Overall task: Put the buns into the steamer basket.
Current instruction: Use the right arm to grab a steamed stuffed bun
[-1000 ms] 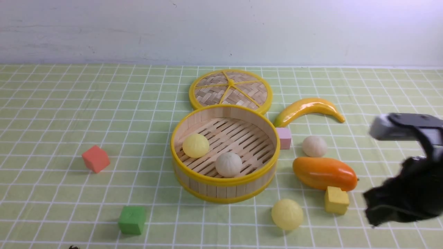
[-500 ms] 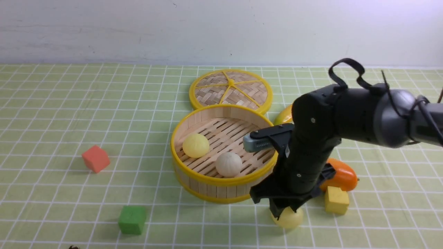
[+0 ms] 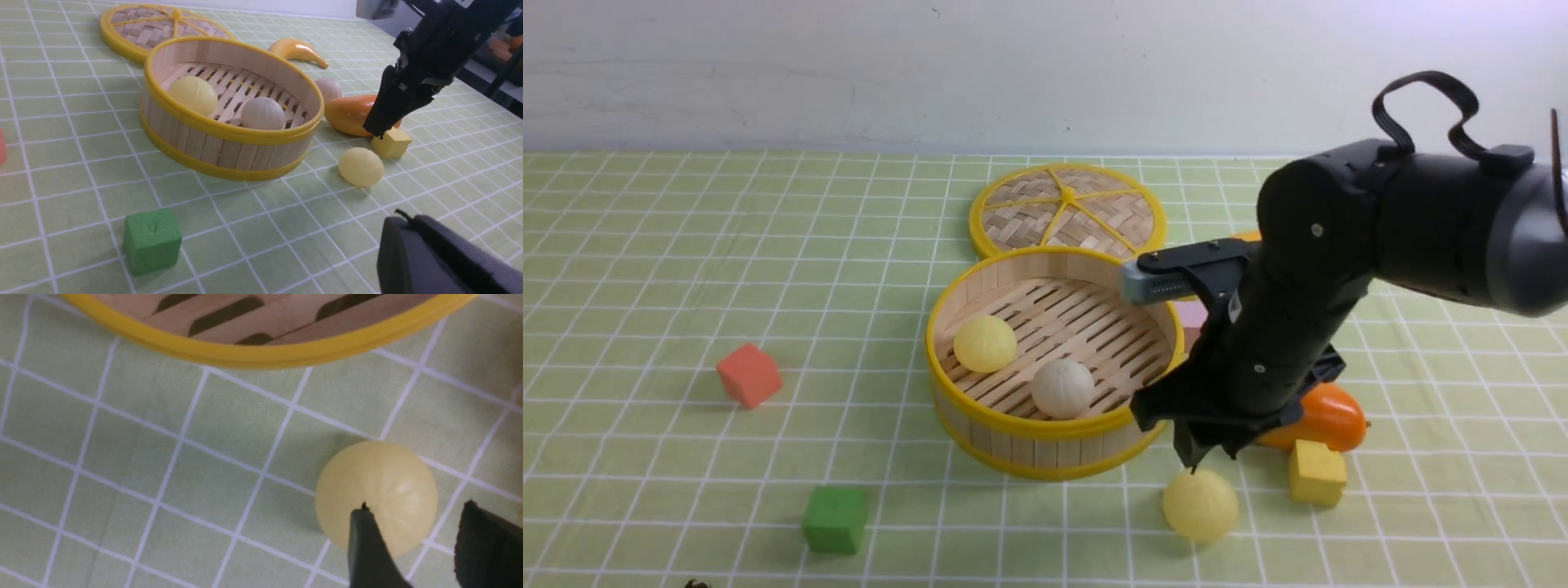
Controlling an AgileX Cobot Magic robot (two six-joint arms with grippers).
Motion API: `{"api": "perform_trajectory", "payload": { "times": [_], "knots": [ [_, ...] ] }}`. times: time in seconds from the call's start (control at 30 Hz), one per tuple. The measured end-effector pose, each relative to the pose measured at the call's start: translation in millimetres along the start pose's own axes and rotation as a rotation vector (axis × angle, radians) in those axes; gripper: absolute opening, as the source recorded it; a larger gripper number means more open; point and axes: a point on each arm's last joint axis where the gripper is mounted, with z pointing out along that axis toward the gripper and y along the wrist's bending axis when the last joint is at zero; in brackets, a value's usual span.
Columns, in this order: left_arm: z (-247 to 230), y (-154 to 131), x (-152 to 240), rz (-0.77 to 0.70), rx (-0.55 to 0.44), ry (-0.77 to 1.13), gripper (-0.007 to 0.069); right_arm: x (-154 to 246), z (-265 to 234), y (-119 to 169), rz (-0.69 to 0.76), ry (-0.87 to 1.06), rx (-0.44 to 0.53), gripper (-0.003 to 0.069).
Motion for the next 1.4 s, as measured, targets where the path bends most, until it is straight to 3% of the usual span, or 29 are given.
{"api": "perform_trajectory", "payload": {
  "times": [0.7,0.83,1.13,1.4],
  "knots": [
    [0,0,0,0.000,0.000,0.000,-0.0002,9,35,-8,0.034,0.004,-0.021,0.0292],
    [0,0,0,0.000,0.000,0.000,0.0001,9,42,-9,0.015,0.018,-0.010,0.0233],
    [0,0,0,0.000,0.001,-0.002,0.0011,10,40,-10,-0.017,0.020,-0.007,0.0008],
    [0,0,0,0.000,0.001,-0.002,0.0018,12,-21,-3,-0.037,-0.083,-0.040,0.0000]
  ]
}}
